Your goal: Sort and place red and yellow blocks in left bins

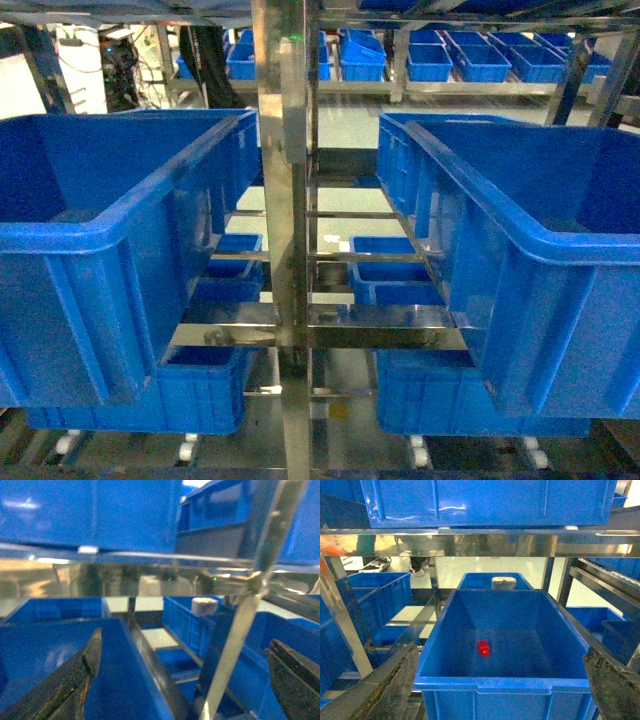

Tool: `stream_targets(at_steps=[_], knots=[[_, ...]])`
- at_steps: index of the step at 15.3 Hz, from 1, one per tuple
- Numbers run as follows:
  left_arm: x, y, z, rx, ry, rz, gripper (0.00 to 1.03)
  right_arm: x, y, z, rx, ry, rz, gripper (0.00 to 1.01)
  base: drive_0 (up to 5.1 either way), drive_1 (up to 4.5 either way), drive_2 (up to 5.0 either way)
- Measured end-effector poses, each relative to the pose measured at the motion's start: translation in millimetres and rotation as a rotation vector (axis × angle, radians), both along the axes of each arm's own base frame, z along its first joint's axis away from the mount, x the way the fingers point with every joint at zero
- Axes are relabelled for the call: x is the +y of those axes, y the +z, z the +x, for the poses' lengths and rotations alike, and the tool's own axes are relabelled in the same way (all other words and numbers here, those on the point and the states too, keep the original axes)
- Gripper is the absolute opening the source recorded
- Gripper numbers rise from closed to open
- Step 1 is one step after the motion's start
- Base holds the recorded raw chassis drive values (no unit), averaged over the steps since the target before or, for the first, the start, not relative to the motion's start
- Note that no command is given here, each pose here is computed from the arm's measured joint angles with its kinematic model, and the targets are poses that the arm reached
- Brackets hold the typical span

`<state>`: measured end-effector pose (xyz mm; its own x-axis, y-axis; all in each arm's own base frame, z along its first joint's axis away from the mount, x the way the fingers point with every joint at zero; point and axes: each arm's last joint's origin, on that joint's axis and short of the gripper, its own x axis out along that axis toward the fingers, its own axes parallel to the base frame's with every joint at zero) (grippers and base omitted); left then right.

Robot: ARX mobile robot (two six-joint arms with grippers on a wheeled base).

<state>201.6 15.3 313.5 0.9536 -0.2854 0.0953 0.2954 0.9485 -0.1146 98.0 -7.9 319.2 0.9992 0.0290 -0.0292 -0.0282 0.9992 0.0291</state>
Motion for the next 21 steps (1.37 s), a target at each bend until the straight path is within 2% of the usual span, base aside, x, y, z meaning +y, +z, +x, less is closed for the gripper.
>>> stream_targets(at_steps=[1, 2, 3, 4, 5, 6, 7, 9, 10, 14, 21], knots=[[-12.3, 3.5, -4.4, -0.039, -0.018, -0.002, 0.98, 0.0, 0.0, 0.0, 0.000, 0.000, 0.000, 0.98, 0.0, 0.00, 0.0], [-17.2, 3.6, -4.6, -0.040, -0.018, -0.005, 0.98, 0.0, 0.0, 0.0, 0.000, 0.000, 0.000, 0.98, 0.0, 0.00, 0.0], [-19.1, -1.1, -5.0, 0.026, 0.072, 0.013, 0.92, 1.1, 0.5, 0.1, -0.023, -0.015, -0.006, 0.94, 0.0, 0.00, 0.0], [-17.3, -20.5, -9.9, 0.078, 0.212, 0.057, 0.79, 7.1, -8.1, -2.6, -0.068, -0.023, -0.012, 0.82, 0.0, 0.00, 0.0], [-15.3, -39.1, -16.8, 0.100, 0.278, 0.085, 0.68, 9.1, -25.7, -3.6, -0.060, -0.002, -0.020, 0.71, 0.0, 0.00, 0.0], [-14.7, -54.4, -28.1, 0.079, 0.300, 0.102, 0.50, 8.0, -52.2, -0.2, -0.029, -0.028, -0.022, 0.52, 0.0, 0.00, 0.0], [-14.8, -64.1, -35.4, 0.063, 0.299, 0.108, 0.35, 7.9, -67.4, 0.2, -0.022, -0.029, -0.022, 0.38, 0.0, 0.00, 0.0], [-15.3, -89.5, -46.4, 0.092, 0.295, 0.113, 0.05, 7.8, -85.6, -1.0, -0.040, -0.029, -0.022, 0.06, 0.0, 0.00, 0.0], [-15.3, -96.9, -52.0, 0.087, 0.295, 0.112, 0.02, 7.8, -97.7, -0.1, -0.024, -0.029, -0.026, 0.02, 0.0, 0.00, 0.0], [-15.3, -117.1, -66.6, 0.085, 0.296, 0.112, 0.02, 7.8, -119.7, -0.4, -0.030, -0.029, -0.026, 0.02, 0.0, 0.00, 0.0], [-15.3, -134.4, -81.1, 0.087, 0.295, 0.113, 0.02, 7.8, -138.8, -0.2, -0.024, -0.029, -0.026, 0.02, 0.0, 0.00, 0.0]])
